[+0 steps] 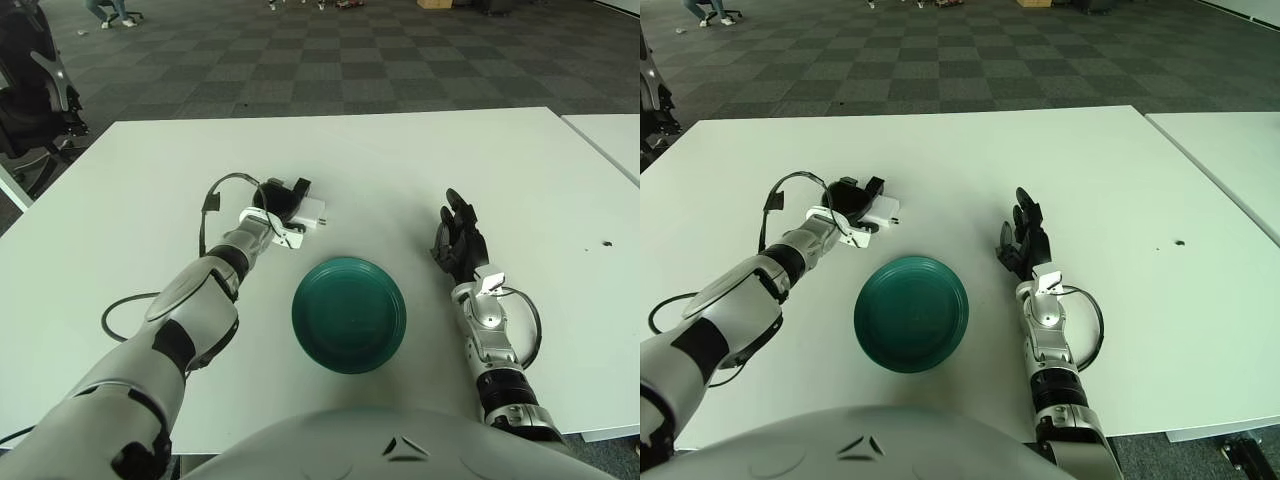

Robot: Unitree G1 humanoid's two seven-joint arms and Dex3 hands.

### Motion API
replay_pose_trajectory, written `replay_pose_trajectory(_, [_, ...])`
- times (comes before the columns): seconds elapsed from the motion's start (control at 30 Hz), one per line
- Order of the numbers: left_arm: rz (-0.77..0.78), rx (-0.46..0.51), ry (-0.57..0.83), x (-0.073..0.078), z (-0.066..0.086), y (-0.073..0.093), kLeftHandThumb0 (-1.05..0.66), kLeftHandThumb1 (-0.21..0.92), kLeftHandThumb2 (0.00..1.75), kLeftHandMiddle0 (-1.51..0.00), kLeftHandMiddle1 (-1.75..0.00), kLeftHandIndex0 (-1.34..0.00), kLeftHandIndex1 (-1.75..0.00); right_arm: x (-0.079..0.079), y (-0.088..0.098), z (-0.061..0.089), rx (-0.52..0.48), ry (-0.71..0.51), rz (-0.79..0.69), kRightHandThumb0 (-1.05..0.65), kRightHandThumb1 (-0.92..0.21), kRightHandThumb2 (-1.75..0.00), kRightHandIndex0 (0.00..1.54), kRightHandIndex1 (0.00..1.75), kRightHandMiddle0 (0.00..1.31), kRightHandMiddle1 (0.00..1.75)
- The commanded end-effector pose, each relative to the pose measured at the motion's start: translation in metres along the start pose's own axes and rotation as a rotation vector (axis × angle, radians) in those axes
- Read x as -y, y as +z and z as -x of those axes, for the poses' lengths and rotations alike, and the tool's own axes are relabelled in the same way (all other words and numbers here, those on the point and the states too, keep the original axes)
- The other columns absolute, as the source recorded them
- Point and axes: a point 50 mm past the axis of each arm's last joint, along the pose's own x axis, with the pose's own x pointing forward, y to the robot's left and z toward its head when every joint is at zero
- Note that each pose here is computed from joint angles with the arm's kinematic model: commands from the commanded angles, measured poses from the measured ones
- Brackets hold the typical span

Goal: Put the charger into the plate.

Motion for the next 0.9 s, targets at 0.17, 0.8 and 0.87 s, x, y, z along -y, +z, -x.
replay_pose_trajectory(0.17, [0.12, 0.01, -0.29, 0.052, 0.029, 0.001, -0.51, 0.22, 1.43, -1.05, -1.75, -0.69, -1.75, 0.002, -0.107, 0.115, -0.639, -0.077, -0.039, -0.85, -0.92, -0.71, 0.15, 0.01, 0.0, 0.38])
replay_pose_trajectory(0.8, [0.302, 0.071, -0.258, 0.032, 0.019, 0.003, -0.57, 0.08, 1.6, -1.25, -1.75, -0.8, -1.75, 0.005, -0.107, 0.115, -0.638, -0.083, -0.03, -0.84, -0.92, -0.7, 0.16, 0.01, 0.0, 0.4])
replay_pose_trajectory(0.87, [0.321, 0.073, -0.208, 0.018, 0.013, -0.002, -0.57, 0.09, 1.6, -1.26, -1.75, -0.8, -1.75, 0.005, -0.107, 0.115, -0.639, -0.082, -0.029, -0.84, -0.92, -0.7, 0.16, 0.01, 0.0, 0.4])
